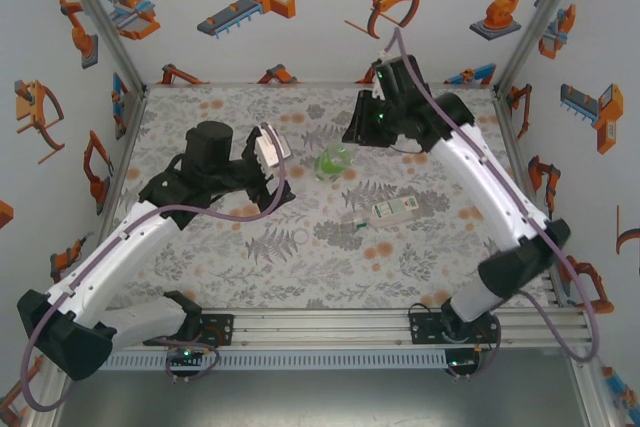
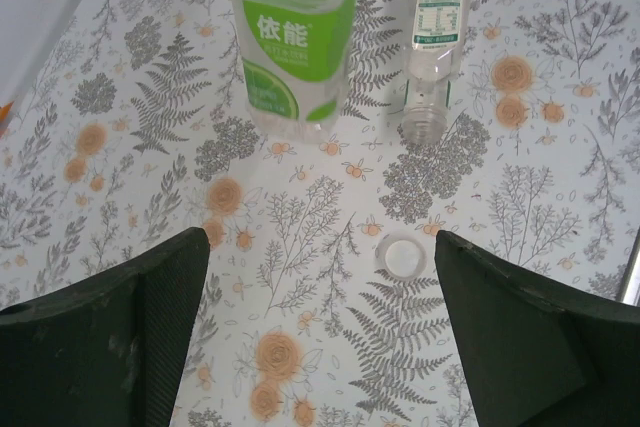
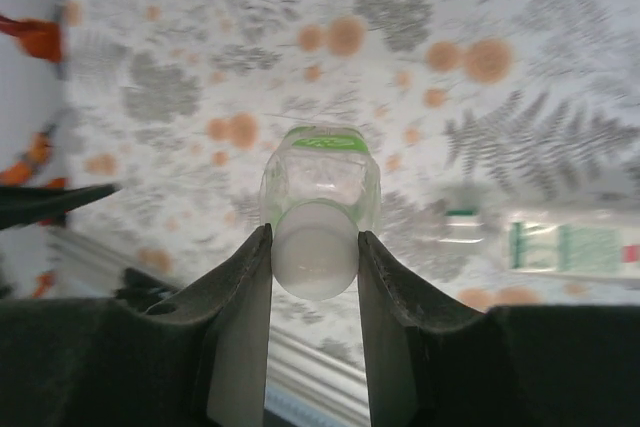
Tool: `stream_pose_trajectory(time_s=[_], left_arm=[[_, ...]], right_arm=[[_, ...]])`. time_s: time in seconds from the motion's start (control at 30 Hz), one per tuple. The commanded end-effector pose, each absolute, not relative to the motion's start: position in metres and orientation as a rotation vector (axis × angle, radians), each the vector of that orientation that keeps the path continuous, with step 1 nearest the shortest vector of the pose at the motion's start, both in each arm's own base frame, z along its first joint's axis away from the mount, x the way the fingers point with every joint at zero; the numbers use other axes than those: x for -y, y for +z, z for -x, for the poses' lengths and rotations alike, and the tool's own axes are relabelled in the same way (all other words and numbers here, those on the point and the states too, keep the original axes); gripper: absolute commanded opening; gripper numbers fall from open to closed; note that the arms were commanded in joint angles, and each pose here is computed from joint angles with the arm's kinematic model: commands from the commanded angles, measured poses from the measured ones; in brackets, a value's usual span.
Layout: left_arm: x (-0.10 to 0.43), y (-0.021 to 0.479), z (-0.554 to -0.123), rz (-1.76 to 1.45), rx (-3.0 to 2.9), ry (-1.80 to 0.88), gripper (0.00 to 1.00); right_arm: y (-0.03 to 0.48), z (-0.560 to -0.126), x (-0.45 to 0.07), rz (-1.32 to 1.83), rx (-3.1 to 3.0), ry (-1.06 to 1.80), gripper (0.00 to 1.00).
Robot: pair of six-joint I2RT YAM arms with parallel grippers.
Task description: Screw on the bottle caps
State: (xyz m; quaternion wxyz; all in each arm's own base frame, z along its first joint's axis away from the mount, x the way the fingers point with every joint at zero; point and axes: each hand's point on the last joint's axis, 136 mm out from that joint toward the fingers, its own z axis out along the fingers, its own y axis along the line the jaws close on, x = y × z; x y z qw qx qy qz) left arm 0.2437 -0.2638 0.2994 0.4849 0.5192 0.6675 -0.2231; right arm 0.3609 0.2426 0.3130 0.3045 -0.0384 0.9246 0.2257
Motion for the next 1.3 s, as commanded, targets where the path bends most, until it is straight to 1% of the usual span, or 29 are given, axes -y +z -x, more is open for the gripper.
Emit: stream_pose_trajectory(time_s=[0.0, 0.2, 0.37, 0.47, 0.57, 0.6, 0.63, 0.7, 0.73, 0.87, 0.9, 1.0, 1.1, 1.2, 1.27], left_arm=[[0.259, 0.303, -0.250, -1.148, -1.694, -0.589, 0.85], [0.260, 0.299, -0.253, -1.068, -1.772, -0.648, 0.82], [0.262, 0.299, -0.252, -1.041, -1.786, -0.684, 0.81], [0.263, 0.298, -0.250, -1.037, -1.789, -0.700, 0.81], [0.264, 0.298, -0.249, -1.041, -1.791, -0.711, 0.81], [0.264, 0.299, -0.248, -1.041, -1.788, -0.712, 0.81], [0.264, 0.298, -0.248, -1.042, -1.790, -0.712, 0.81], [0.264, 0.298, -0.248, -1.043, -1.792, -0.711, 0.81], [0.264, 0.298, -0.248, -1.044, -1.789, -0.711, 0.81], [0.265, 0.298, -0.248, -1.053, -1.790, -0.713, 0.81], [0.265, 0.298, -0.249, -1.053, -1.789, -0.714, 0.81], [0.267, 0.300, -0.248, -1.056, -1.779, -0.723, 0.81], [0.269, 0.302, -0.248, -1.065, -1.780, -0.738, 0.81], [0.270, 0.305, -0.248, -1.071, -1.772, -0.740, 0.81], [0.270, 0.306, -0.248, -1.069, -1.768, -0.736, 0.81]], right_arm=[[0.279, -0.378, -0.214, 0.329, -2.558, 0.270, 0.00], [0.247, -0.438, -0.220, 0.445, -2.542, 0.178, 0.00], [0.219, -0.477, -0.223, 0.445, -2.506, 0.167, 0.00], [0.208, -0.488, -0.223, 0.442, -2.507, 0.196, 0.00], [0.199, -0.488, -0.222, 0.457, -2.521, 0.190, 0.00], [0.195, -0.487, -0.221, 0.460, -2.527, 0.188, 0.02], [0.194, -0.486, -0.221, 0.462, -2.530, 0.189, 0.07], [0.195, -0.483, -0.220, 0.465, -2.525, 0.191, 0.25], [0.196, -0.483, -0.220, 0.466, -2.522, 0.188, 0.31], [0.218, -0.484, -0.215, 0.473, -2.483, 0.176, 0.51], [0.227, -0.485, -0.214, 0.476, -2.469, 0.173, 0.54], [0.254, -0.483, -0.209, 0.484, -2.429, 0.155, 0.61], [0.277, -0.475, -0.205, 0.528, -2.384, 0.146, 0.65], [0.292, -0.457, -0.206, 0.654, -2.327, 0.192, 0.65], [0.299, -0.433, -0.212, 0.810, -2.265, 0.259, 0.64]])
